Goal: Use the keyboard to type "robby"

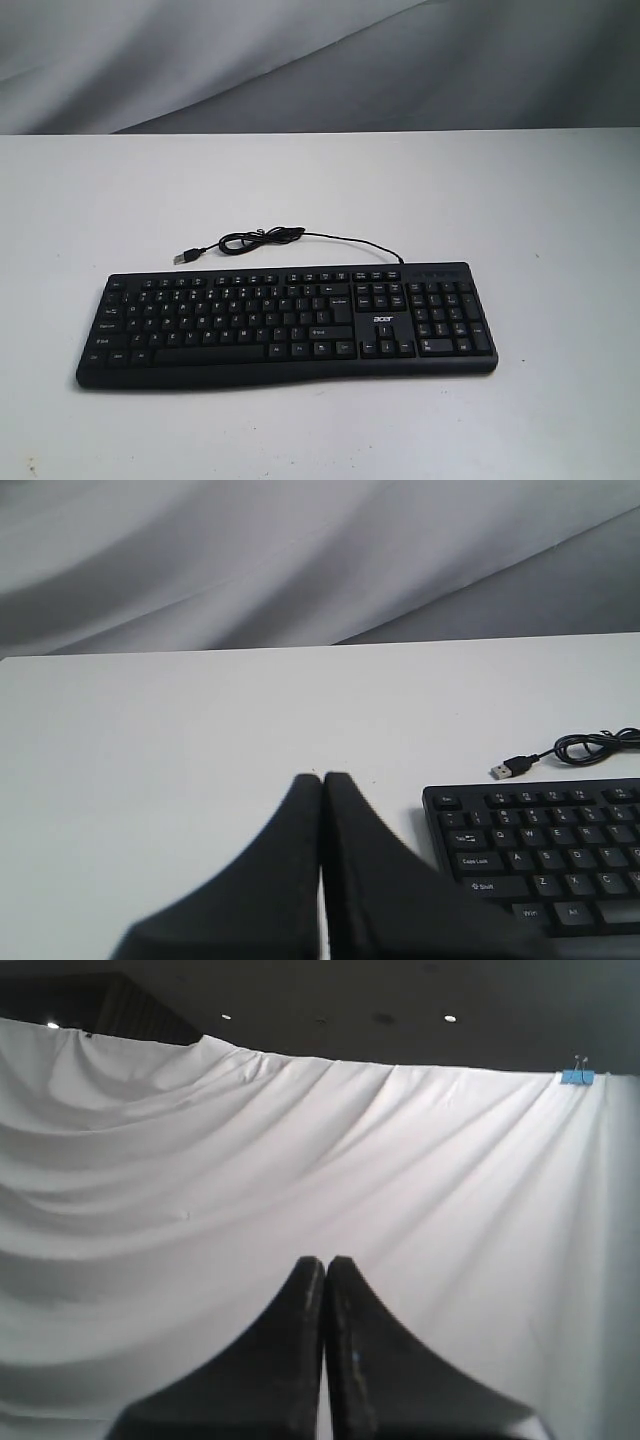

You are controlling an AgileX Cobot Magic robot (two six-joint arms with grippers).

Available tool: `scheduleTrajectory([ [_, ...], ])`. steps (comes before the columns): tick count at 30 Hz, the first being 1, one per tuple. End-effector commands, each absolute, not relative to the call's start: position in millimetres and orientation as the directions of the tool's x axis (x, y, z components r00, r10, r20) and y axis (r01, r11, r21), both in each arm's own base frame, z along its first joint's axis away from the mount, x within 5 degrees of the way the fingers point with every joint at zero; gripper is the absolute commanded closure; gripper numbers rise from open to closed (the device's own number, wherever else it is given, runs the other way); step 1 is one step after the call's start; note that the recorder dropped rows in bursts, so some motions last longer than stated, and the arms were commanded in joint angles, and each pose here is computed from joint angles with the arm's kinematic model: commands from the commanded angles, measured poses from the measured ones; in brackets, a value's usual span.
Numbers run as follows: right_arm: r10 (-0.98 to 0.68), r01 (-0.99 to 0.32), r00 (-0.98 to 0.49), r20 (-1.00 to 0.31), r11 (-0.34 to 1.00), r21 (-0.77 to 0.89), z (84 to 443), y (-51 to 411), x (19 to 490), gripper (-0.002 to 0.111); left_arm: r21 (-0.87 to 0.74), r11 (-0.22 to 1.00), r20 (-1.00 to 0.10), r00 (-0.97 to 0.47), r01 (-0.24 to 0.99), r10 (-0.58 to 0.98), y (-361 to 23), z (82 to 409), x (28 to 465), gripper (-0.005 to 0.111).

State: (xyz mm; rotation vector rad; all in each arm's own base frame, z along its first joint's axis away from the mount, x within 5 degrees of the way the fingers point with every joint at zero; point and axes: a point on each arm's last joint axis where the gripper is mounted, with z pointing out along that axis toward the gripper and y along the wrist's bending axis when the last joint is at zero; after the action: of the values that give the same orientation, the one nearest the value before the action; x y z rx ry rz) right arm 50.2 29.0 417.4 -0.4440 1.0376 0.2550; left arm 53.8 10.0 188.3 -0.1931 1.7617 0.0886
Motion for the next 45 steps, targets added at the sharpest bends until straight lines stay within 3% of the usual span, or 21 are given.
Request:
scheduleTrajectory([
  [1,0.096,-0.331,0.381,-0.92,0.943,-0.039,387.1,22.4,67.2,0.108,-0.059,0.982,-0.979,-0.183,-0.18,-0.093,9.8,187.4,53.8,0.106],
  [7,0.257,-0.071,0.183,-0.949,0.966,0.248,323.5,1.6,87.9,0.108,-0.059,0.982,-0.979,-0.183,-0.18,-0.093,9.8,187.4,53.8,0.106],
  [12,0.33,0.008,0.195,-0.924,0.941,0.338,307.6,-8.8,80.6,0.108,-0.059,0.982,-0.979,-0.183,-0.18,-0.093,9.8,187.4,53.8,0.106],
  [16,0.217,0.007,0.276,-0.937,0.974,0.227,314.2,-10.0,65.8,0.108,-0.059,0.982,-0.979,-0.183,-0.18,-0.093,9.8,187.4,53.8,0.106],
  [19,-0.056,-0.02,0.283,-0.957,0.998,-0.065,313.6,0.2,54.0,0.108,-0.059,0.982,-0.979,-0.183,-0.18,-0.093,9.8,187.4,53.8,0.106],
  [21,-0.14,-0.045,0.235,-0.962,0.987,-0.155,307.4,5.4,49.9,0.108,-0.059,0.982,-0.979,-0.183,-0.18,-0.093,9.8,187.4,53.8,0.106],
  [26,0.017,-0.036,0.051,-0.999,0.999,0.015,290.6,5.7,50.7,0.108,-0.059,0.982,-0.979,-0.183,-0.18,-0.093,9.8,187.4,53.8,0.106],
  [34,0.083,0.045,0.073,-0.994,0.995,0.086,279.6,-1.6,39.7,0.108,-0.059,0.982,-0.979,-0.183,-0.18,-0.093,9.8,187.4,53.8,0.106],
  [45,-0.054,0.059,-0.015,-0.998,0.997,-0.055,267.7,-2.2,36.3,0.108,-0.059,0.982,-0.979,-0.183,-0.18,-0.093,9.8,187.4,53.8,0.106],
])
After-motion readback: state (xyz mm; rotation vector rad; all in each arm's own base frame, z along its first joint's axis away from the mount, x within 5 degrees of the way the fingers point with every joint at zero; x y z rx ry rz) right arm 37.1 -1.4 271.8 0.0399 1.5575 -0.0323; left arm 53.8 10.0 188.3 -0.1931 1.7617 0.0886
